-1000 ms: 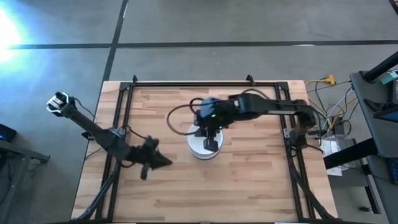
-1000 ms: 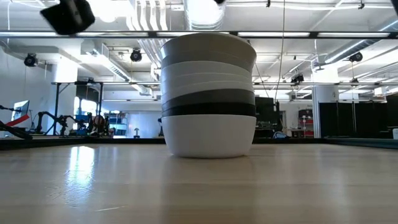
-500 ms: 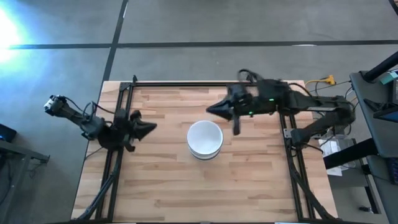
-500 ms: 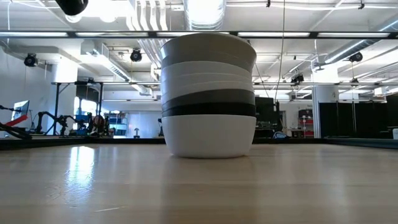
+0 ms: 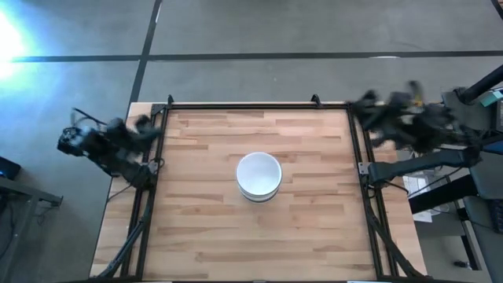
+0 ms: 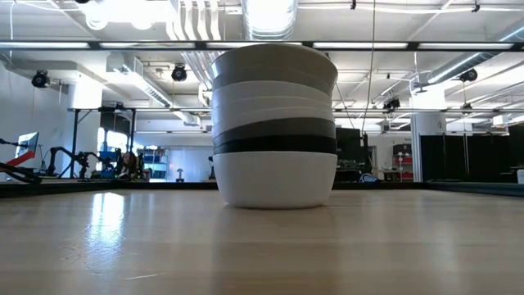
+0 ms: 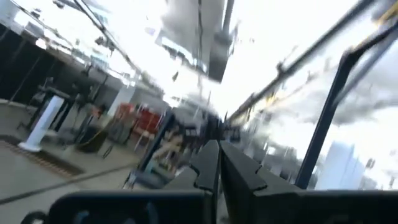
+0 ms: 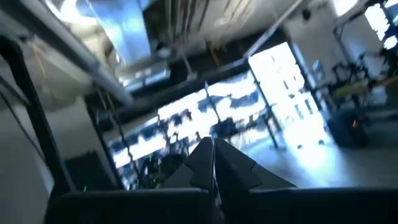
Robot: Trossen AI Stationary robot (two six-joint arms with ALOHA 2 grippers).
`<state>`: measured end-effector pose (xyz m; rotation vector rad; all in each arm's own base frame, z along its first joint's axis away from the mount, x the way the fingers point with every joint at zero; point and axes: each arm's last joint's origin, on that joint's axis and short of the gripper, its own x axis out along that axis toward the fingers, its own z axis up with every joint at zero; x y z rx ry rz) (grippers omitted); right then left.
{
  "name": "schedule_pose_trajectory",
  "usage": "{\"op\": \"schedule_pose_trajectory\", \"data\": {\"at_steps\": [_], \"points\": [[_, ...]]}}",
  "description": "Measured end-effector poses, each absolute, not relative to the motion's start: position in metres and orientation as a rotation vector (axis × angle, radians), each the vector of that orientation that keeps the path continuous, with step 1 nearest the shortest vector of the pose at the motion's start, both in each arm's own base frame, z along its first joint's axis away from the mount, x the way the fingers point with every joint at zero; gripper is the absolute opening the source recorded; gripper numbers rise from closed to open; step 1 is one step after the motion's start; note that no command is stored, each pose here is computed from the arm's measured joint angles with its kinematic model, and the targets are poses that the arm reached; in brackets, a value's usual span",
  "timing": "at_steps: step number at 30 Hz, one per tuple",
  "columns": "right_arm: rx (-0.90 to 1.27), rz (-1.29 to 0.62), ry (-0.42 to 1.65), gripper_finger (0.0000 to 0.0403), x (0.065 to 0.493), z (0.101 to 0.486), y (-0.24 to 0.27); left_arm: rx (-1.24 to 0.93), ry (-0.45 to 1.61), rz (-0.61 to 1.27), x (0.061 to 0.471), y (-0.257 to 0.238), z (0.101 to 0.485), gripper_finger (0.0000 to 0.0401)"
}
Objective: Nest bowls inside each other
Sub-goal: Return to Home Position
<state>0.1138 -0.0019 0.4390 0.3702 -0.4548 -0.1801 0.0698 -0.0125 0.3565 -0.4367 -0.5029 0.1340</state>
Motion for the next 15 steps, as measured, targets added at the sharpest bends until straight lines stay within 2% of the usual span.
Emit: {"op": "schedule_pose_trajectory", "data": {"at_steps": [6, 11, 15], "points": [[0.351, -0.241, -0.682, 0.0009, 0.032, 0.43, -0.009, -0.465, -0.51, 0.17, 0.034, 0.004, 0.346, 0.0], [0.305, -0.31, -0.776, 0.0009, -0.011, 0.414, -0.013, -0.462, -0.616, 0.226, 0.008, 0.016, 0.35, 0.0], [0.297, -0.352, -0.799, 0.0009, -0.033, 0.395, -0.016, -0.372, -0.571, 0.323, 0.008, 0.018, 0.35, 0.0]]}}
